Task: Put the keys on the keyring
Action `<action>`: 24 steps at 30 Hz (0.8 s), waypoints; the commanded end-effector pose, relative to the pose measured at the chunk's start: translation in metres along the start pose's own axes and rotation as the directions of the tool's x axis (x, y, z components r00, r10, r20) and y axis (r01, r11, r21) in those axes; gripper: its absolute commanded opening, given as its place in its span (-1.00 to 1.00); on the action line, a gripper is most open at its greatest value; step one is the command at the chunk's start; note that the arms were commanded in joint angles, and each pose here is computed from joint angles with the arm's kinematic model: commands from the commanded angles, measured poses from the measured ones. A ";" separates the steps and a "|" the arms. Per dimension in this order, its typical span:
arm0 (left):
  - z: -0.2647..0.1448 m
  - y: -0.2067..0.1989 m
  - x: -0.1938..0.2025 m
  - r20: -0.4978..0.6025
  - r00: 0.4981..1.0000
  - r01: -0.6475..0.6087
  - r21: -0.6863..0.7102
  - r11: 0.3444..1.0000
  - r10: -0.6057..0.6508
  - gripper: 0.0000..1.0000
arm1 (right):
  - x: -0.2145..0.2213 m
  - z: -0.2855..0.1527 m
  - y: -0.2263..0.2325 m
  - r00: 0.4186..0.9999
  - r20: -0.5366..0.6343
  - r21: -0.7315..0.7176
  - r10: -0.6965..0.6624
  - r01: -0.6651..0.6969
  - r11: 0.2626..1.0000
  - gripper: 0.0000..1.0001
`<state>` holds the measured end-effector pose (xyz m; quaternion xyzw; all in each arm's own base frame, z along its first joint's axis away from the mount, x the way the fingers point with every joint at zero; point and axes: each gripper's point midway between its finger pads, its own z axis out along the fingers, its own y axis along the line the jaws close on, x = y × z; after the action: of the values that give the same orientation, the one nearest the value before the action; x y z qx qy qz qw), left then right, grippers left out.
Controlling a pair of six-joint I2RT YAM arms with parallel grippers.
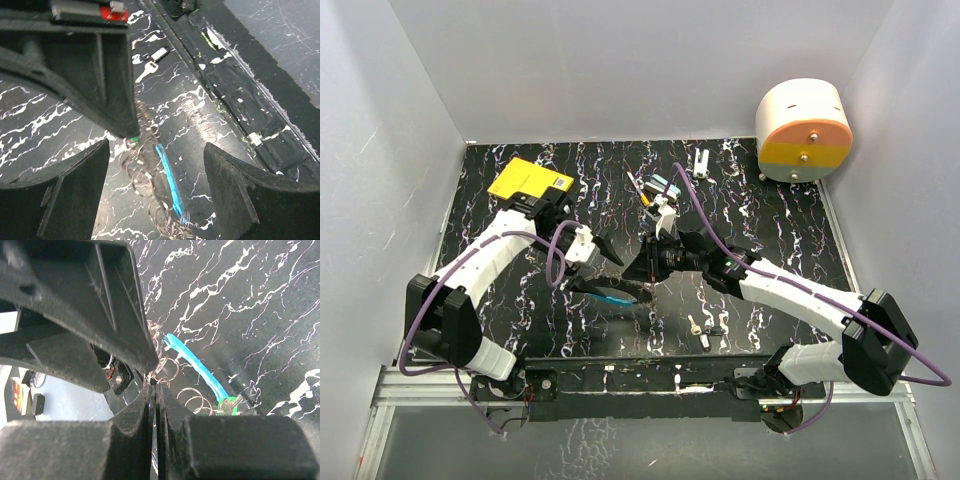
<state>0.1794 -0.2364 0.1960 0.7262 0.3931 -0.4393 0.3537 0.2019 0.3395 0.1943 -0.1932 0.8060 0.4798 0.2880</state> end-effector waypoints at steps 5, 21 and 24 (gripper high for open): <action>0.012 -0.016 -0.018 0.071 0.996 -0.051 0.047 0.998 0.048 0.48 | -0.028 0.000 0.025 0.995 0.087 -0.080 -0.048 0.055 0.995 -0.84; 0.003 -0.029 -0.001 -0.109 0.994 -0.017 0.111 0.994 0.029 -0.50 | -0.027 -0.007 0.023 0.993 0.105 -0.062 -0.047 0.054 0.997 -0.85; 0.000 -0.031 0.002 -0.139 0.990 -0.013 0.118 0.993 0.030 -0.68 | -0.027 -0.007 0.024 0.993 0.105 -0.064 -0.046 0.053 0.997 -0.85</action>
<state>0.1593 -0.2297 0.1777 0.7652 0.3893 -0.4240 0.2884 0.1996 0.3393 0.1888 -0.1927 0.8120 0.4746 0.2798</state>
